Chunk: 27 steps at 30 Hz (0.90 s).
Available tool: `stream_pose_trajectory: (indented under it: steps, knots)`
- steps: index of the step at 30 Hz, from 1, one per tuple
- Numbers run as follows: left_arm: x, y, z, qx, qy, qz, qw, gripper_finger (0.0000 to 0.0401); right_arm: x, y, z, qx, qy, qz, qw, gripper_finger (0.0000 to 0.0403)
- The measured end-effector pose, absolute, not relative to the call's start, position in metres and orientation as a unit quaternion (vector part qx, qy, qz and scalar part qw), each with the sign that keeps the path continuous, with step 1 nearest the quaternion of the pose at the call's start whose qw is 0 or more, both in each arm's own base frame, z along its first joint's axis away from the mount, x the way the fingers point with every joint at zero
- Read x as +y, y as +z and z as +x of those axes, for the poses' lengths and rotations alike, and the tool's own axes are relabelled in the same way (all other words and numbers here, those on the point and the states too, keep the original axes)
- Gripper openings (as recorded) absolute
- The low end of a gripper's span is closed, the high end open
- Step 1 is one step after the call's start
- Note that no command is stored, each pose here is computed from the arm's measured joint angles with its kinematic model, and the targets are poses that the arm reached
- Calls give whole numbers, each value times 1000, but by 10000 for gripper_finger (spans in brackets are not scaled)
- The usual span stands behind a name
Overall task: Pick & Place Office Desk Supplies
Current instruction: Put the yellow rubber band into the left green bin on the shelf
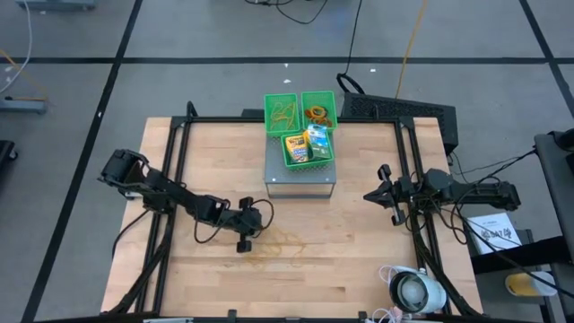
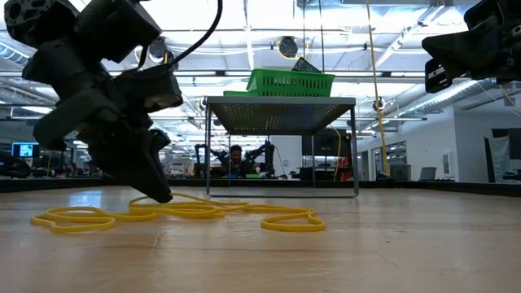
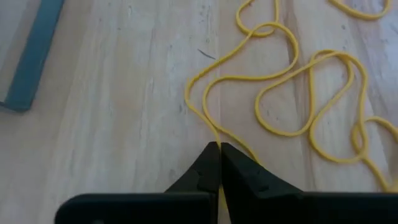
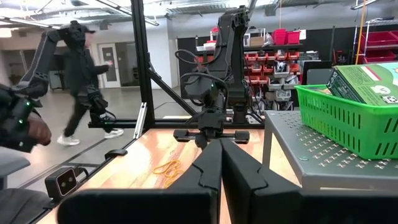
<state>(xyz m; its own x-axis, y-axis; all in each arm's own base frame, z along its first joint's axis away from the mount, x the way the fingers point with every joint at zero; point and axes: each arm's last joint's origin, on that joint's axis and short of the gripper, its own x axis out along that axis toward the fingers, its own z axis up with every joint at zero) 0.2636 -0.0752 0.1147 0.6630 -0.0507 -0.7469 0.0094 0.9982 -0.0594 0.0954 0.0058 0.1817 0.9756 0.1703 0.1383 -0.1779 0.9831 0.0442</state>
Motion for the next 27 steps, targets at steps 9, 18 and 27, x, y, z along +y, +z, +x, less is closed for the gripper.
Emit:
stream_pose_trajectory:
  steps: [9,18,27]
  knots:
    - [-78,187,267,281,-45,31,958,4,6,182,95,-67,88,28,993,0]
    - [-70,268,260,133,-21,133,982,5,6,182,95,-67,88,28,993,0]
    - [-42,334,267,54,67,215,973,9,6,182,95,-67,88,28,993,0]
